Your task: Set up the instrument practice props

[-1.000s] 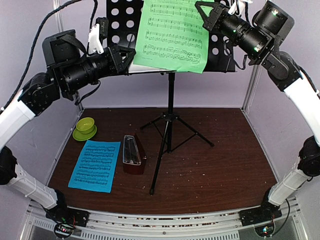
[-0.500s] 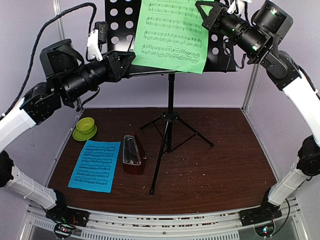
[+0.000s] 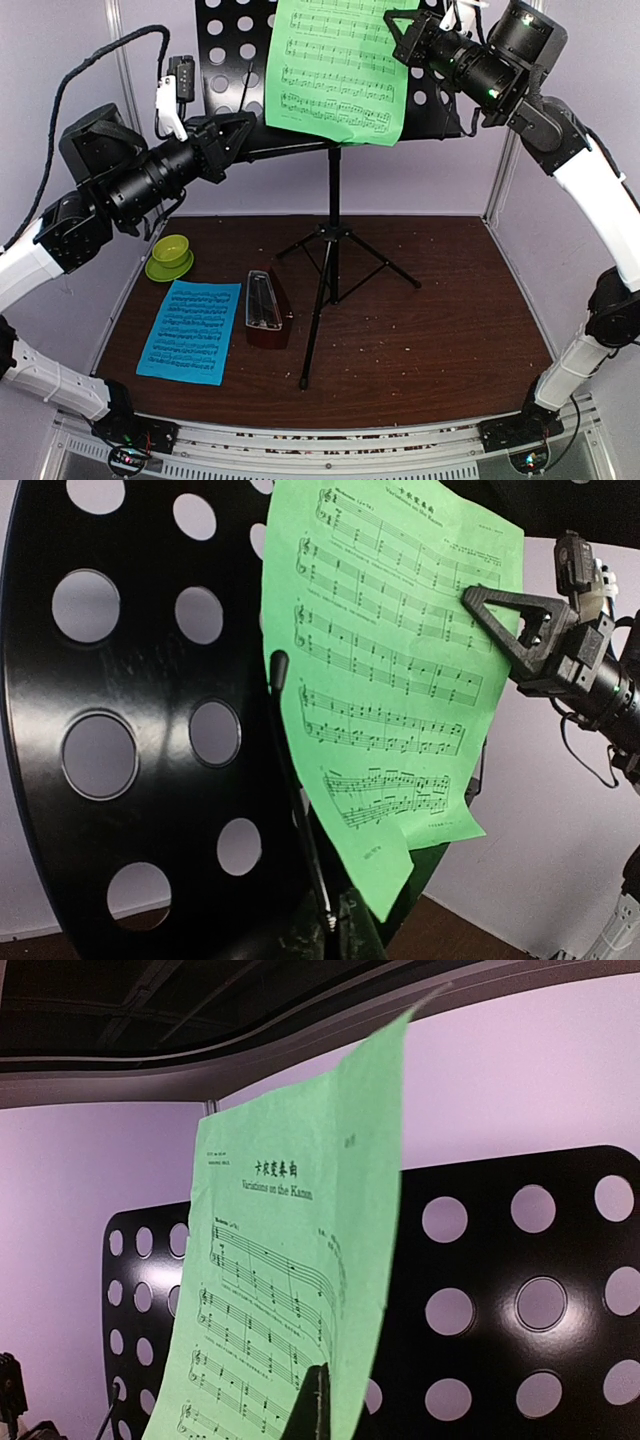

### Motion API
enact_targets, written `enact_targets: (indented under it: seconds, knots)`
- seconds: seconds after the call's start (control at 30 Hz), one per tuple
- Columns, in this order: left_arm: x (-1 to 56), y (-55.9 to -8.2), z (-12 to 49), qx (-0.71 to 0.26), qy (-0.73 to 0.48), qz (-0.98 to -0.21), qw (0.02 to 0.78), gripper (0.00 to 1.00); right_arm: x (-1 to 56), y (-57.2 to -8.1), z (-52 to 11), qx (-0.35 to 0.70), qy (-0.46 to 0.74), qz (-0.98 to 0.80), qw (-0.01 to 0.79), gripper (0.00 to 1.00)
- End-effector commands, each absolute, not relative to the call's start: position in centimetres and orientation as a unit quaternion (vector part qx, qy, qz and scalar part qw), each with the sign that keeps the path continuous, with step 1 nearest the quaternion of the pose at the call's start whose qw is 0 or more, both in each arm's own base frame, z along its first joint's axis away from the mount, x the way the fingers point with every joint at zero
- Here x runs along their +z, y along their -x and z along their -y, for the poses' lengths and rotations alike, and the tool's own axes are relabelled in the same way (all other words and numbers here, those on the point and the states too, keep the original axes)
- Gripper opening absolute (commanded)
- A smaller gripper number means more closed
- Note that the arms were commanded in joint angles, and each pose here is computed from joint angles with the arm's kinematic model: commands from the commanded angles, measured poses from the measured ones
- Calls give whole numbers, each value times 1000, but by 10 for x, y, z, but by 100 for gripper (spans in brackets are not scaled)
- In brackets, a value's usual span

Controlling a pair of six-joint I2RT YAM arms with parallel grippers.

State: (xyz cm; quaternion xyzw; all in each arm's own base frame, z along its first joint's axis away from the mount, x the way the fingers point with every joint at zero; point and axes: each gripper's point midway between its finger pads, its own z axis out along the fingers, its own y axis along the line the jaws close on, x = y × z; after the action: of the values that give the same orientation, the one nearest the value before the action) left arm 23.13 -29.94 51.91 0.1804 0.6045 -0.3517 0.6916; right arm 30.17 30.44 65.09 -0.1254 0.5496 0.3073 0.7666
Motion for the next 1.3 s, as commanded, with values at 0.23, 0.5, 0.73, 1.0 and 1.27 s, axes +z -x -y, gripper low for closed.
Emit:
enact_targets:
  seconds: [0.23, 0.5, 0.73, 1.0, 1.27]
  knots:
    - [512, -218, 331, -299, -320, -568, 696, 0, 670, -280, -305, 343, 140, -507, 778, 0]
    - [517, -215, 332, -289, -336, -551, 707, 0, 684, -250, -312, 376, 174, -444, 794, 0]
    - [515, -212, 336, -285, -359, -544, 703, 0, 699, -239, -320, 399, 191, -402, 802, 0]
    - [516, -208, 338, -278, -378, -533, 704, 0, 693, -228, -352, 417, 259, -353, 796, 0]
    - [515, -207, 343, -273, -395, -527, 701, 0, 685, -221, -375, 436, 302, -323, 784, 0]
